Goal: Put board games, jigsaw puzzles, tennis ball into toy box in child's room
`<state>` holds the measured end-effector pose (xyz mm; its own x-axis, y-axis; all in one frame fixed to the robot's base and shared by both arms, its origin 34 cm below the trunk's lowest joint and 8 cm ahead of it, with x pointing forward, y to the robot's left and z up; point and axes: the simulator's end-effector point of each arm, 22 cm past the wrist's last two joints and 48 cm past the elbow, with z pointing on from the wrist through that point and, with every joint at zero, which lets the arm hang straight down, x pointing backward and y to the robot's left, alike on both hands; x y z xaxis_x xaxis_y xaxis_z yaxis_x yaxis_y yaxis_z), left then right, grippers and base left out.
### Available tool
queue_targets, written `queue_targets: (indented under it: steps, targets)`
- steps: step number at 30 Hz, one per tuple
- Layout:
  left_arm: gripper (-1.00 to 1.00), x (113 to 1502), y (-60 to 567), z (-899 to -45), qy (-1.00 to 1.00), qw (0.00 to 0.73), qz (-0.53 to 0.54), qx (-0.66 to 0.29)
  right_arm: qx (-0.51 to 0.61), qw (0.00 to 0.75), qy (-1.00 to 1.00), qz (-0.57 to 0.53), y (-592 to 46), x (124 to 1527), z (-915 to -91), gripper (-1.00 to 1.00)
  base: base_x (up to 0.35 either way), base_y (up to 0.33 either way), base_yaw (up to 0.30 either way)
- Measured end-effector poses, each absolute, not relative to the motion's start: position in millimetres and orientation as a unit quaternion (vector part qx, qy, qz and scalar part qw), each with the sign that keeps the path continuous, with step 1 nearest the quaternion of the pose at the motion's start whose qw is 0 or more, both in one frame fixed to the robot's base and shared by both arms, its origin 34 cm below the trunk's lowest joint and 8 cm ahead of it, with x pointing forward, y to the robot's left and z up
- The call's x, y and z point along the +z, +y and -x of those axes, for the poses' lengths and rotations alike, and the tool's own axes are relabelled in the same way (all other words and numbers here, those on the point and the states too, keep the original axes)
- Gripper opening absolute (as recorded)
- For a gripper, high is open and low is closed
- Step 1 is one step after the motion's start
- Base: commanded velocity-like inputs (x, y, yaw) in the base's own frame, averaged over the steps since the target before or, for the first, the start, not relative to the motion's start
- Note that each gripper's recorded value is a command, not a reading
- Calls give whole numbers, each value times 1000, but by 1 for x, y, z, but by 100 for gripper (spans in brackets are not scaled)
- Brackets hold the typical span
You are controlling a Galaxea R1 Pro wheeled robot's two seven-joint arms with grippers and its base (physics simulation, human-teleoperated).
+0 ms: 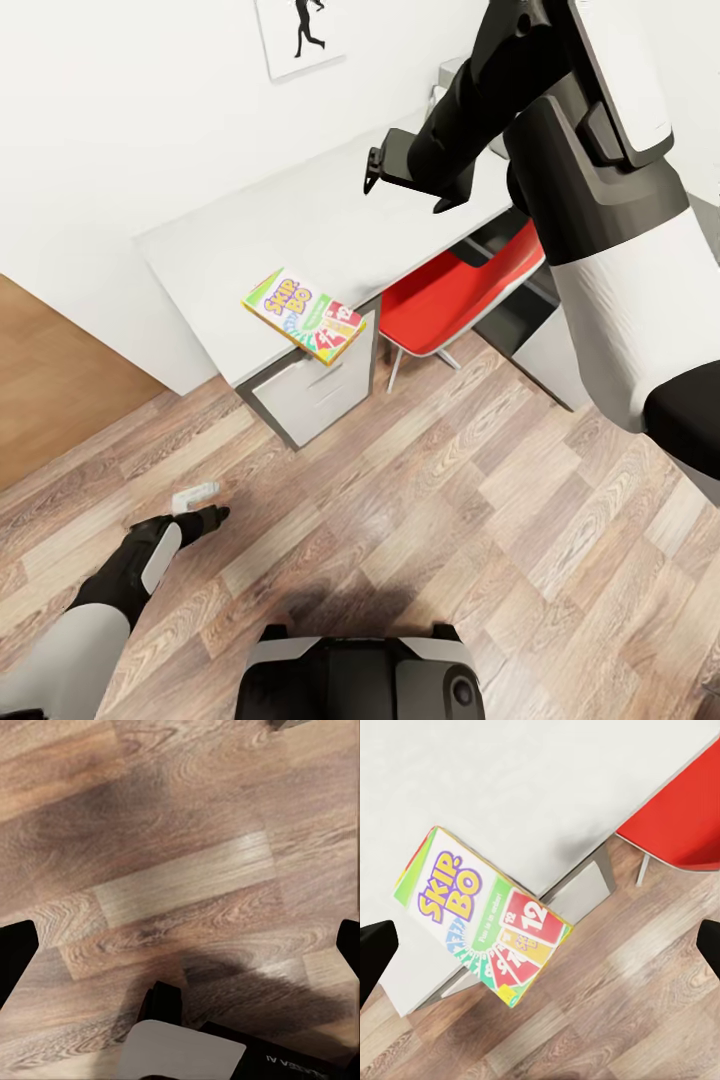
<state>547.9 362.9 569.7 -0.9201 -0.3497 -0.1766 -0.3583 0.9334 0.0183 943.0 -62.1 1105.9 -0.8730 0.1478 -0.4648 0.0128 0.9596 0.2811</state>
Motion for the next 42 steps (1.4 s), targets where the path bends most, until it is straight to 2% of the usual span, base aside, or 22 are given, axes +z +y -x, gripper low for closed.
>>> queue_targets:
  steps: [10, 42]
  targets:
    - [100, 572, 357, -554, 978, 107, 179, 26, 135, 223, 964, -44, -62, 1081, -926, 100, 0, 0, 0]
    - [100, 587, 346, -563, 981, 119, 155, 21, 136, 246, 959, -39, -61, 1121, -920, 100, 0, 0, 0]
